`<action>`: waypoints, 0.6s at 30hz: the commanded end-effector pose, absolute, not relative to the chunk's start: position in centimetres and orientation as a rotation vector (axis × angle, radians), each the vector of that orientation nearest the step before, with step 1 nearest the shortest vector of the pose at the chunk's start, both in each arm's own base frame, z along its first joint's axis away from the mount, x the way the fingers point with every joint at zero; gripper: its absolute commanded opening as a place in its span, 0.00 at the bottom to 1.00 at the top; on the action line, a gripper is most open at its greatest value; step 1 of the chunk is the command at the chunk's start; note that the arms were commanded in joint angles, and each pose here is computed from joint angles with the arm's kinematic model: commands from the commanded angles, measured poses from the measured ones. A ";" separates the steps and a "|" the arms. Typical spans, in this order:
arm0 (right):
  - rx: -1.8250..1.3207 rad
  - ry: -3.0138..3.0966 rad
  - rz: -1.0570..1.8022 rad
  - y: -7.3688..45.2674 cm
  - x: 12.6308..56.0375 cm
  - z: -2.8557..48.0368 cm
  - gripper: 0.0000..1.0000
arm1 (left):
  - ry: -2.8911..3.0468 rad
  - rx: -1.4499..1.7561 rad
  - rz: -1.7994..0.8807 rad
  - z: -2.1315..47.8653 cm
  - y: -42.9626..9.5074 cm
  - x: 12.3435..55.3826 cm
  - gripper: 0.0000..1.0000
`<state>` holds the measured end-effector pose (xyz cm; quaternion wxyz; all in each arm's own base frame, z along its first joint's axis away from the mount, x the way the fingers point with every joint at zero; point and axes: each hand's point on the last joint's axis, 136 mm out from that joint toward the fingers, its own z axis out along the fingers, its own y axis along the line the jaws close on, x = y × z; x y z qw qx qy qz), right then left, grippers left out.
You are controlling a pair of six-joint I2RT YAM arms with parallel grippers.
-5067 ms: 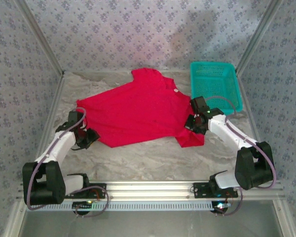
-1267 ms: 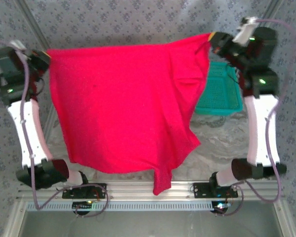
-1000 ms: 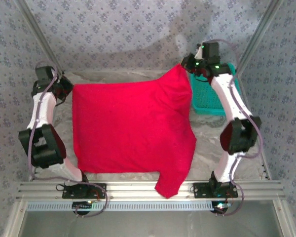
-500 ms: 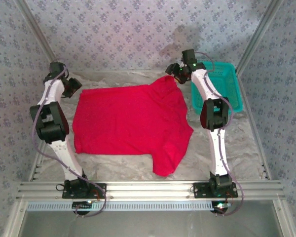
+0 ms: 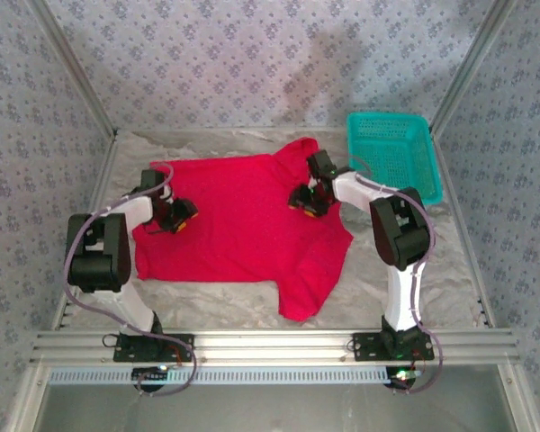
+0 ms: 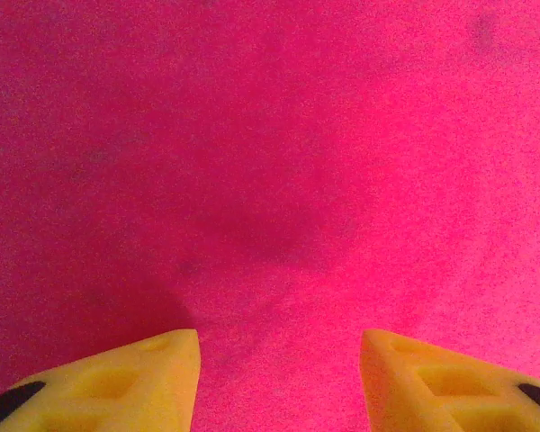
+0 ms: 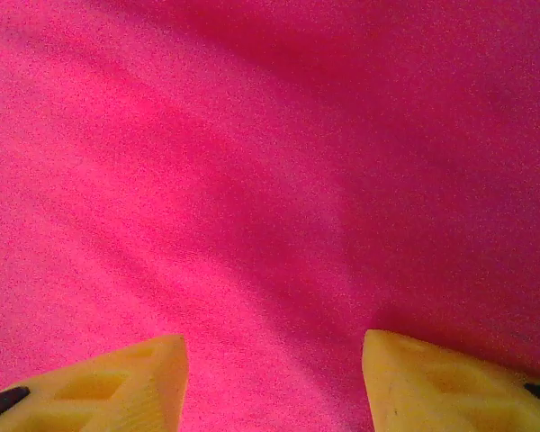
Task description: Fold the inside-out t-shirt
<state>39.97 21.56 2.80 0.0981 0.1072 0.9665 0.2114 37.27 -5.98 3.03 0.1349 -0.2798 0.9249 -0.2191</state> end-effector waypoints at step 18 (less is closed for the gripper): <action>0.346 2.580 0.320 15.7 40.9 13.9 0.48 | 2.633 -0.719 -0.505 8.2 -4.3 33.1 0.50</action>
